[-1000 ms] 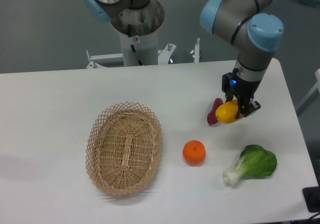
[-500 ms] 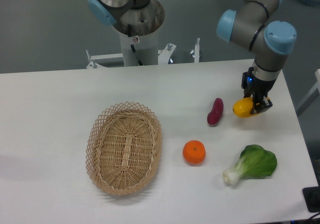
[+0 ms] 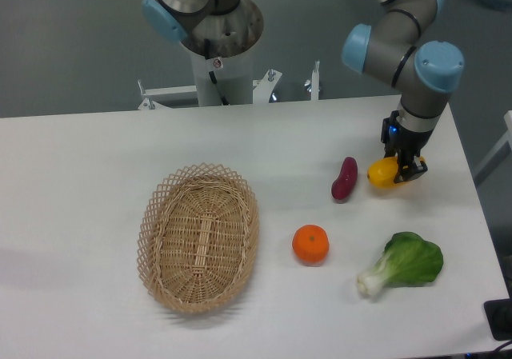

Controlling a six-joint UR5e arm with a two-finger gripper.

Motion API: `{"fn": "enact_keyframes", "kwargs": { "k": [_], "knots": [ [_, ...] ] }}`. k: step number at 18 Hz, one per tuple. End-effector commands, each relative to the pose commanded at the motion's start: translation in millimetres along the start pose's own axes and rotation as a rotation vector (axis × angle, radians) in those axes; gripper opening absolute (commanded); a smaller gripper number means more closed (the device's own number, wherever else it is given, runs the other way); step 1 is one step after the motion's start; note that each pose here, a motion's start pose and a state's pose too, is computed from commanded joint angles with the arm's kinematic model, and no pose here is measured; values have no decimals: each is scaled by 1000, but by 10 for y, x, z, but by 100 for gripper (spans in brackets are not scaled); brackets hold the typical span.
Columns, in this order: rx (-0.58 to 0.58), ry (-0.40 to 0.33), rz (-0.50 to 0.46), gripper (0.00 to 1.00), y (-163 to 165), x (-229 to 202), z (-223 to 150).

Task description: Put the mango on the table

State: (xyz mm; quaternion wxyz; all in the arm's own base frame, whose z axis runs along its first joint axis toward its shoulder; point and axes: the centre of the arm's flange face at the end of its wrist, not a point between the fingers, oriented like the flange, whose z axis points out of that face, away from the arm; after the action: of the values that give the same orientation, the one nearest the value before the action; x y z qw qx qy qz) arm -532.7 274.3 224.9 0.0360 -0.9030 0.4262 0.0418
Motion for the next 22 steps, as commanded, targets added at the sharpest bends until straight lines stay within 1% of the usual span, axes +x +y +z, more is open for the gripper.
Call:
{"fn": "enact_keyframes", "kwargs": {
  "k": [1,2,3,6,8,10,12,13,15,18,20,22],
  "knots": [
    [1,-1,2,91,-12,-1,5],
    [-2,-6,4,98,-18,-11,-19],
    [-2,-8,4,99,-29,-16,-28],
    [-6,-17,-27,100,-46,-33,-83],
    [-19,-41,-51,100,-50,-126,-217],
    [-44,-62,-44,100,-159,-286,-450],
    [-31,-46,-64,100,-187,-409,-655],
    [-22,-36,-85,100,-189,-479,-782],
    [-13,-31,-114,100,-303,-683,-1061],
    [-5,-26,-186,100,-379,-868,-1344],
    [6,-26,-234,100,-371,-947,-1519],
    [28,-37,-307,100,-371,-1033,-1644]
  ]
}}
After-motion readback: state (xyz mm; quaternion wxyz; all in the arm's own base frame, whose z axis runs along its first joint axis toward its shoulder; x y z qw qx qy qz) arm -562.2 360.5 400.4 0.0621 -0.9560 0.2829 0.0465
